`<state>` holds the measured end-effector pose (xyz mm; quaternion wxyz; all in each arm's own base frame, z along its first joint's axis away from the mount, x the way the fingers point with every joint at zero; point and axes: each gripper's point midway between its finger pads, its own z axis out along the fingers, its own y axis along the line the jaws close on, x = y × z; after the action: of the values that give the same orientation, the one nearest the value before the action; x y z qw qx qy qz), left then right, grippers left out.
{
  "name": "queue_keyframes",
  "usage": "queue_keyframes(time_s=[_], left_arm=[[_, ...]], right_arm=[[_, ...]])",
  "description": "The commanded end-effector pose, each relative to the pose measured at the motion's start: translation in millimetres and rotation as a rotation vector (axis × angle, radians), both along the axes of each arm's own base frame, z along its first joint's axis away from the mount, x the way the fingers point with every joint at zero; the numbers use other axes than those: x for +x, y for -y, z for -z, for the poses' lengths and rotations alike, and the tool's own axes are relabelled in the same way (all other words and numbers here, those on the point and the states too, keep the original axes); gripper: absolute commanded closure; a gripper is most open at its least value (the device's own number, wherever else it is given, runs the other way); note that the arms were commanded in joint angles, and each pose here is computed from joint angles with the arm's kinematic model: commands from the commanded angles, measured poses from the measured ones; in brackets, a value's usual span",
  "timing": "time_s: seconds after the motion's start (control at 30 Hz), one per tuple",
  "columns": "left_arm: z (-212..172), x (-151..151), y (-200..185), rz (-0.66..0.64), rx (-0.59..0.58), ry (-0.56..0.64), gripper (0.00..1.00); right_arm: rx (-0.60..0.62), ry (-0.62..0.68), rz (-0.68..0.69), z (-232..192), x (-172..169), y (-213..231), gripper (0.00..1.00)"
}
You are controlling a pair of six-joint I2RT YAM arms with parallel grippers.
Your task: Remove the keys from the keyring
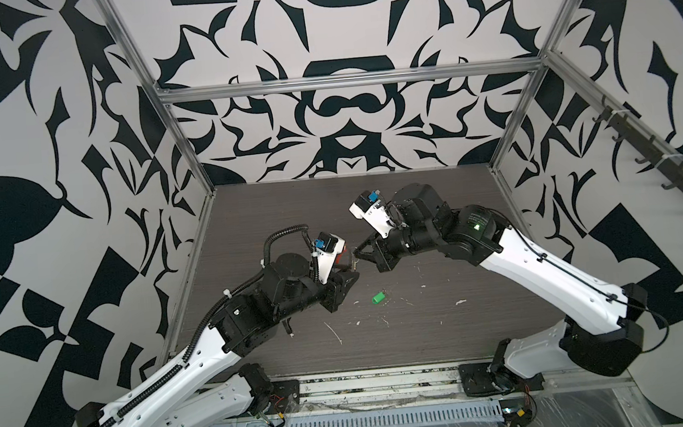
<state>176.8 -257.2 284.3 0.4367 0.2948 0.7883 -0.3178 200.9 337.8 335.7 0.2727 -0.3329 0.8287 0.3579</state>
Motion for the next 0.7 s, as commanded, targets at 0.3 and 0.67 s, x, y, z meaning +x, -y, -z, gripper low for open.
queue_keyframes(time_s=[0.3, 0.67], left_arm=[[-7, 13, -12, -0.100, 0.097, 0.088, 0.79], [-10, 18, -17, -0.154, 0.087, 0.147, 0.78]], right_arm=[[0.024, 0.010, -0.042, -23, -10, 2, 1.00], [0.035, 0.012, -0.069, -30, -17, 4, 1.00]])
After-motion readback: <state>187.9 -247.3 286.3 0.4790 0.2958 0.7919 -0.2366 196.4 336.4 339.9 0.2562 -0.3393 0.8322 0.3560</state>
